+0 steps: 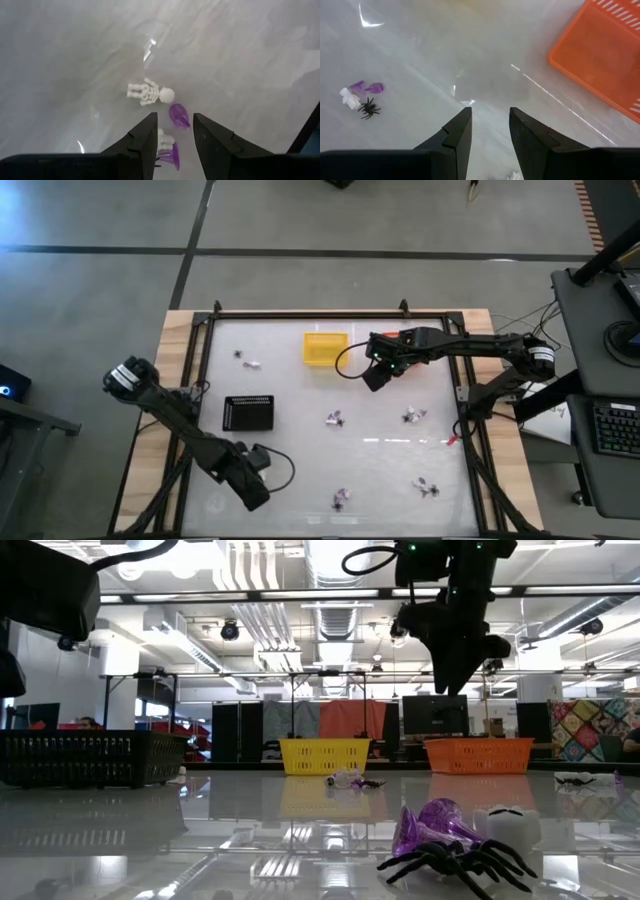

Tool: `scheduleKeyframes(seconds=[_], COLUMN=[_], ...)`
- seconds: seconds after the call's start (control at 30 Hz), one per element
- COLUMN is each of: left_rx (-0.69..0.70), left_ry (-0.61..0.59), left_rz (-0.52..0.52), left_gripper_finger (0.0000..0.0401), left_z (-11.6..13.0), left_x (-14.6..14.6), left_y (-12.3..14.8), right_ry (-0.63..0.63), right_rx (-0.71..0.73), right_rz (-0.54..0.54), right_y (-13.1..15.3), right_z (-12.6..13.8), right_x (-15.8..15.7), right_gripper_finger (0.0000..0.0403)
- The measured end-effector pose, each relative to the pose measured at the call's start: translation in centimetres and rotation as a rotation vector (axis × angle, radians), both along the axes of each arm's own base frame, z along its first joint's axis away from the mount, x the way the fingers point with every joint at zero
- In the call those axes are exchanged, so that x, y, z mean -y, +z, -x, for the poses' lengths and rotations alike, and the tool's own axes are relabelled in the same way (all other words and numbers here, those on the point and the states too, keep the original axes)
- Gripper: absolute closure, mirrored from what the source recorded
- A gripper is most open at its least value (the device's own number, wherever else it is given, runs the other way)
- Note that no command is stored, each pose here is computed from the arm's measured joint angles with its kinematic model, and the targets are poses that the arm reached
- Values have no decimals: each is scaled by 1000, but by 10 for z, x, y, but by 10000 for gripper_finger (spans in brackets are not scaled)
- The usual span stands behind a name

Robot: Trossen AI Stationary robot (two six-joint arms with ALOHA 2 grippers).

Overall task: Sort Halloween decoration
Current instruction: Put the purple hat toy into the black basket

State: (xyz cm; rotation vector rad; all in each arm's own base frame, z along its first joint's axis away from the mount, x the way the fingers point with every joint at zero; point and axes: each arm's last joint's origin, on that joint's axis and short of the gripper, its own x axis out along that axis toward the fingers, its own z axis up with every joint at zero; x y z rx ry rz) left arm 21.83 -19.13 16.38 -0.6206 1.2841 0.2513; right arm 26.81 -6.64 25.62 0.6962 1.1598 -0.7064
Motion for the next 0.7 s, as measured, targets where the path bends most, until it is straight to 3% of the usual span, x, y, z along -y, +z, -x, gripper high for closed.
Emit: scheduleKeyframes(seconds=[0.7], left_rx=[-21], left_ry=[39], left_rz=[63], left_gripper_finger=[294], left_z=[-2], left_x=[5], left_y=[-4], right_ry=[1], right_rx=[-8], right_rz=[-2], right_y=[-2], right_z=[1], right_x=[0], right_gripper_finger=[280])
